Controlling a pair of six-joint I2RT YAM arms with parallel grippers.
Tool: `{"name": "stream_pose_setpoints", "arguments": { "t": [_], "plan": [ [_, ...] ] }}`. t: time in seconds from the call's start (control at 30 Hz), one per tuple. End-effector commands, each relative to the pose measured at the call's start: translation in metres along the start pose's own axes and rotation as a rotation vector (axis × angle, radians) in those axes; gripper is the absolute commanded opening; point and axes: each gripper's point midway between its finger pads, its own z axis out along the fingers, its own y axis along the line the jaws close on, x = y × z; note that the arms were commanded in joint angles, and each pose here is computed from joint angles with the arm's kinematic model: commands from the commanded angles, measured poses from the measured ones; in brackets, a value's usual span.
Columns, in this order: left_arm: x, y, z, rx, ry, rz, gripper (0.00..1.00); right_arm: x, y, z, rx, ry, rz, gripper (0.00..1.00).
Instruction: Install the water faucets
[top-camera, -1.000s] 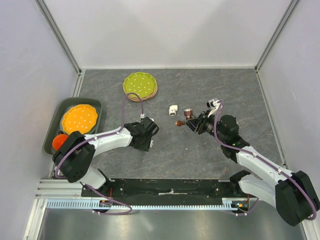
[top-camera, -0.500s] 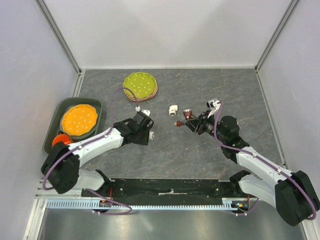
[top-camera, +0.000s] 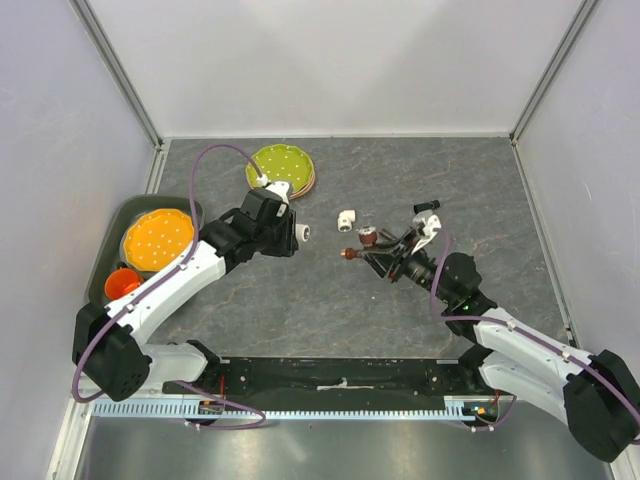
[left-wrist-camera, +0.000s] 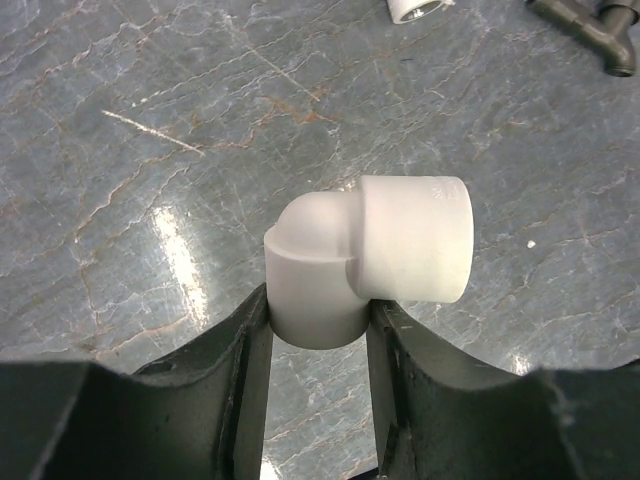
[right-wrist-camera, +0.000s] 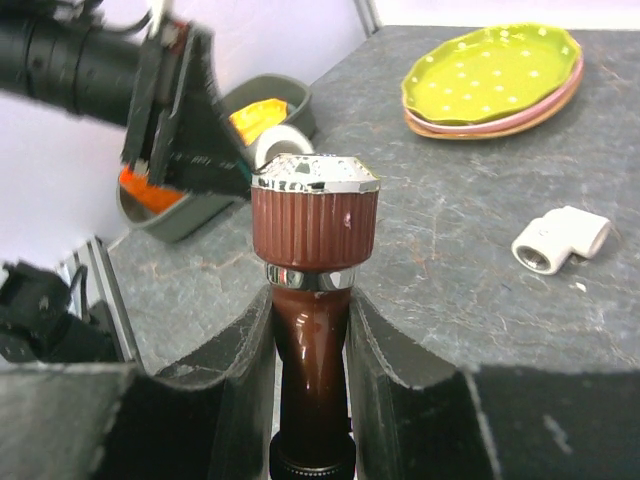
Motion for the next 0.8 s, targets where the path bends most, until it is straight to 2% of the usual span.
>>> {"name": "stream_pose_setpoints", "arguments": {
  "t": [0.0,0.17,0.33,0.4,0.6,0.77],
  "plan": [
    [-0.027,-0.017,-0.015,0.095,-0.05,0.065,0.02,-0.031,0.026,0.008,-0.014,-0.155,-0.212,0.0],
    [-0.038,-0.019,-0.019,0.114,-0.078,0.08,0.02,-0.041,0.046,0.021,0.022,-0.19,-0.285,0.0],
    [-0.018,-0.001,-0.005,0.065,-0.033,0.068,0.02,-0.053,0.056,0.034,0.032,-0.237,-0.342,0.0],
    [-0.014,0.004,-0.002,0.055,-0.023,0.061,0.02,-0.044,0.057,0.039,0.019,-0.229,-0.341,0.0],
    [-0.007,-0.015,0.002,0.174,0.023,0.029,0.02,-0.041,0.065,0.06,-0.014,-0.23,-0.368,0.0],
    [-0.008,-0.018,-0.001,0.235,0.019,-0.019,0.02,-0.057,0.067,0.066,0.0,-0.297,-0.344,0.0]
  ]
}}
